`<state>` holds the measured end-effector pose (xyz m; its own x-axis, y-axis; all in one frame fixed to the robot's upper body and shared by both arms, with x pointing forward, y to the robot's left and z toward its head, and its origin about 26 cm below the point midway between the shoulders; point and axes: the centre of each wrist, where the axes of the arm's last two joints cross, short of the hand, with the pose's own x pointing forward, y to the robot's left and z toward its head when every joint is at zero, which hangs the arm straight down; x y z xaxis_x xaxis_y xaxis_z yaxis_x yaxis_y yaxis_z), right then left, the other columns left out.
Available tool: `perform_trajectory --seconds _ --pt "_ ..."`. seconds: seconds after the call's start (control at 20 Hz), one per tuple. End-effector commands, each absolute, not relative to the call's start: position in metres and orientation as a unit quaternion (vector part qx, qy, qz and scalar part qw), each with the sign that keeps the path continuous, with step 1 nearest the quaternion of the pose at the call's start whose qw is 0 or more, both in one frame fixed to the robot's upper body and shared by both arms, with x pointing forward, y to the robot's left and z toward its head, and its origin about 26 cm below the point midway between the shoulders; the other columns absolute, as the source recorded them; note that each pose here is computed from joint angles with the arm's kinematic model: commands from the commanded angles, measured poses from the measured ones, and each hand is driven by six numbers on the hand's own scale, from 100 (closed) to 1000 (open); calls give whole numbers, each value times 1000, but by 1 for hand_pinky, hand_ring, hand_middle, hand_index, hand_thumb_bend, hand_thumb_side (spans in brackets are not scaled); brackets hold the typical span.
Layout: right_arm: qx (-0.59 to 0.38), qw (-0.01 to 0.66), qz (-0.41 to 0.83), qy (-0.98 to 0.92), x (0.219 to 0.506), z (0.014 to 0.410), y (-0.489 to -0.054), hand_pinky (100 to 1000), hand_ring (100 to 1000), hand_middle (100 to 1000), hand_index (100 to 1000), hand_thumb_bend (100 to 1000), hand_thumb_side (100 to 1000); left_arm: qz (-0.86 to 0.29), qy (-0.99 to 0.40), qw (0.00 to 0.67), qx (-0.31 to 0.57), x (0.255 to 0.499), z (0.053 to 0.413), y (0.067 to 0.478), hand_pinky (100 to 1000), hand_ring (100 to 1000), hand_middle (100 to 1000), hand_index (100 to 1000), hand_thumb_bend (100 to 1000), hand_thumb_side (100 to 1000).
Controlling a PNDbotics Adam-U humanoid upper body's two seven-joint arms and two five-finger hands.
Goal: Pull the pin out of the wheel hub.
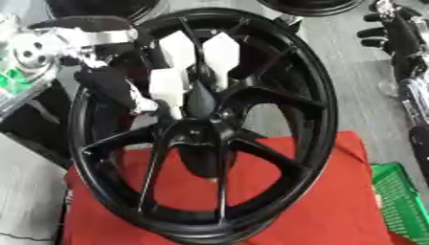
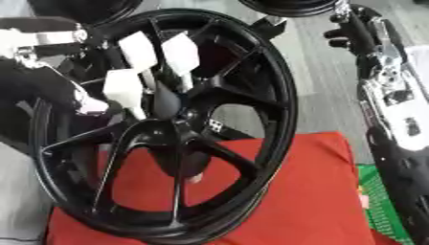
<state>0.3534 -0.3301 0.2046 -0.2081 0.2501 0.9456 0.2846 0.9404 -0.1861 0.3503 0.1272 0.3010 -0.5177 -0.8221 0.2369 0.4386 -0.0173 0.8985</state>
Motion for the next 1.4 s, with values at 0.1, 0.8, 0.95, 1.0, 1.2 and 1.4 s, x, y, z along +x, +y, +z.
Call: perform_trajectory --seconds 0.1,0.8,0.95,1.0,1.2,1.4 --pt "-177 592 -7 -786 353 215 -331 723 643 700 763 100 673 -690 -508 482 186 354 308 130 646 716 739 756 457 273" --pt "-181 594 -6 -784 353 214 -333 722 644 701 763 100 677 -652 -563 481 159 338 323 132 541 569 557 529 278 163" --pt "-182 593 -6 -784 353 215 -333 722 644 701 763 100 677 -635 -583 482 155 333 327 135 518 541 520 424 286 100" --pt "-182 593 -7 -784 353 215 -333 722 644 701 763 100 678 -631 -588 482 154 332 328 137 514 533 509 405 319 100" --pt "-183 593 -7 -784 353 215 -333 722 645 701 763 100 679 -621 -605 474 152 326 334 143 499 527 469 352 474 100" --pt "-184 594 -7 -783 352 214 -335 722 645 702 763 100 679 -607 -626 464 157 316 345 155 499 532 456 343 451 100"
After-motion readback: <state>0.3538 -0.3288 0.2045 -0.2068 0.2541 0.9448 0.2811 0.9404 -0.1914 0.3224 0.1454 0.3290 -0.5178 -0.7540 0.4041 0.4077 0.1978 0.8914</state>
